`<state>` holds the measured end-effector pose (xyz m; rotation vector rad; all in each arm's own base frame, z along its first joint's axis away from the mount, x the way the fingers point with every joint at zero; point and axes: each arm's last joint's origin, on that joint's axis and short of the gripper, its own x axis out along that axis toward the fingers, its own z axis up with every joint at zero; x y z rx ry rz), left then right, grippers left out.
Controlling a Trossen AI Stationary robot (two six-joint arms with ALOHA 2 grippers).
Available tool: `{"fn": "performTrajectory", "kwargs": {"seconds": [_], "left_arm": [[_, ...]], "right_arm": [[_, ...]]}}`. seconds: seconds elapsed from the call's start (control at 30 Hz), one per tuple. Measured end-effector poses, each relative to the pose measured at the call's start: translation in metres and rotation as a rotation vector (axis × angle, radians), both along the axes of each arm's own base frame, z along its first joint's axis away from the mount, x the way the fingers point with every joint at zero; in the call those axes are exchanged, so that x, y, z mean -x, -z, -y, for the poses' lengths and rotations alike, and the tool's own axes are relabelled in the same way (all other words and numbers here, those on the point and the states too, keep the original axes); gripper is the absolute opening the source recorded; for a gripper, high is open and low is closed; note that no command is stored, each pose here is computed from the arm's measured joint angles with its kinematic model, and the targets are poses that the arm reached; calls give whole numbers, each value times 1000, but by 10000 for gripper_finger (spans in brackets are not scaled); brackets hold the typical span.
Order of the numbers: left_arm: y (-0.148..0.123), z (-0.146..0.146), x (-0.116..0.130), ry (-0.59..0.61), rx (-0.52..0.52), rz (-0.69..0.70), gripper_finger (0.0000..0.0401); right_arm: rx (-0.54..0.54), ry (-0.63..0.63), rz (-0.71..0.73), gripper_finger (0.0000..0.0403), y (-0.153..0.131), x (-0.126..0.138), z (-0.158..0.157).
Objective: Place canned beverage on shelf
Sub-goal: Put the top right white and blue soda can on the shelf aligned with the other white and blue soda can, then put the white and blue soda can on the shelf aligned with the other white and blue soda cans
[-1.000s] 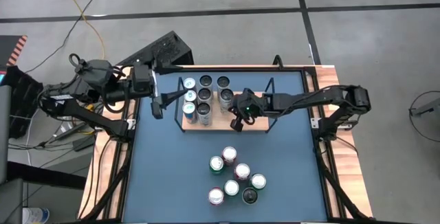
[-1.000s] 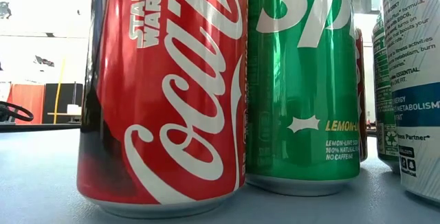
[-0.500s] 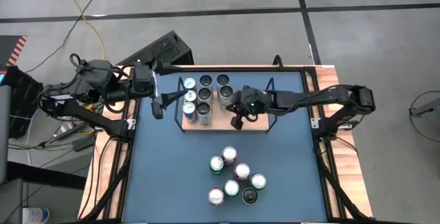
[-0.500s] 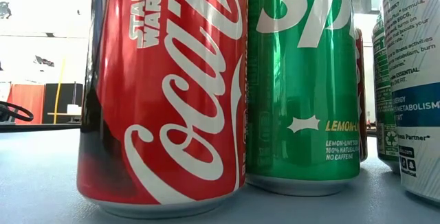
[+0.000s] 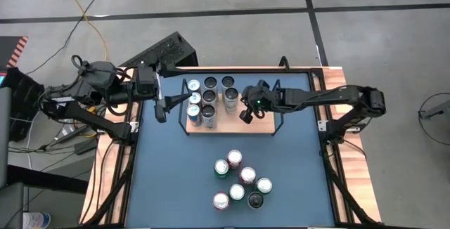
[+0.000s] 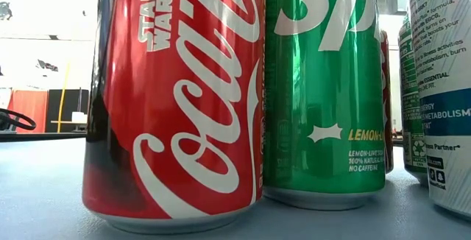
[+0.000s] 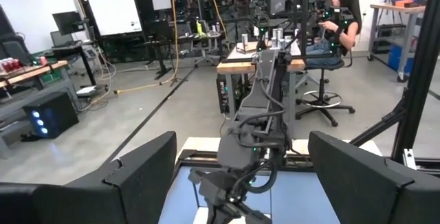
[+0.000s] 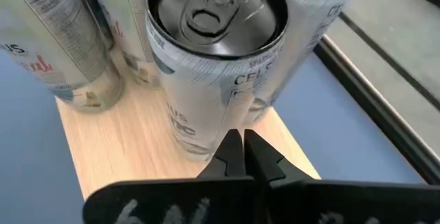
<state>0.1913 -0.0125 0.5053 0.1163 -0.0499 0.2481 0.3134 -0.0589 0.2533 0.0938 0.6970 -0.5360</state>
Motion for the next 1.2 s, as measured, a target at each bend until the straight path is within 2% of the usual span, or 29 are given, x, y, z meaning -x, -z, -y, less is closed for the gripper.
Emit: {"fn": "performTrajectory", "kwargs": {"seconds": [0.17, 0.27, 0.7, 0.8, 0.97, 1.2], "left_arm": [[0, 0, 0, 0, 0, 0, 316], [0, 0, 0, 1, 4, -1, 316], [5, 1, 0, 18, -3, -50, 316], [10, 1, -1, 25, 10, -98, 316], [23, 5, -15, 69, 63, -182, 316], [45, 32, -58, 289, 37, -279, 316]], "right_arm": [[-6, -36, -9, 0, 8, -6, 1], [-11, -52, 37, 0, 7, -12, 2], [-64, -79, 21, 0, 7, -11, -12], [-58, -104, 51, 0, -16, -7, -20], [-43, -142, 92, 0, -67, 19, -37], [-32, -223, 239, 0, -134, 71, -60]]}}
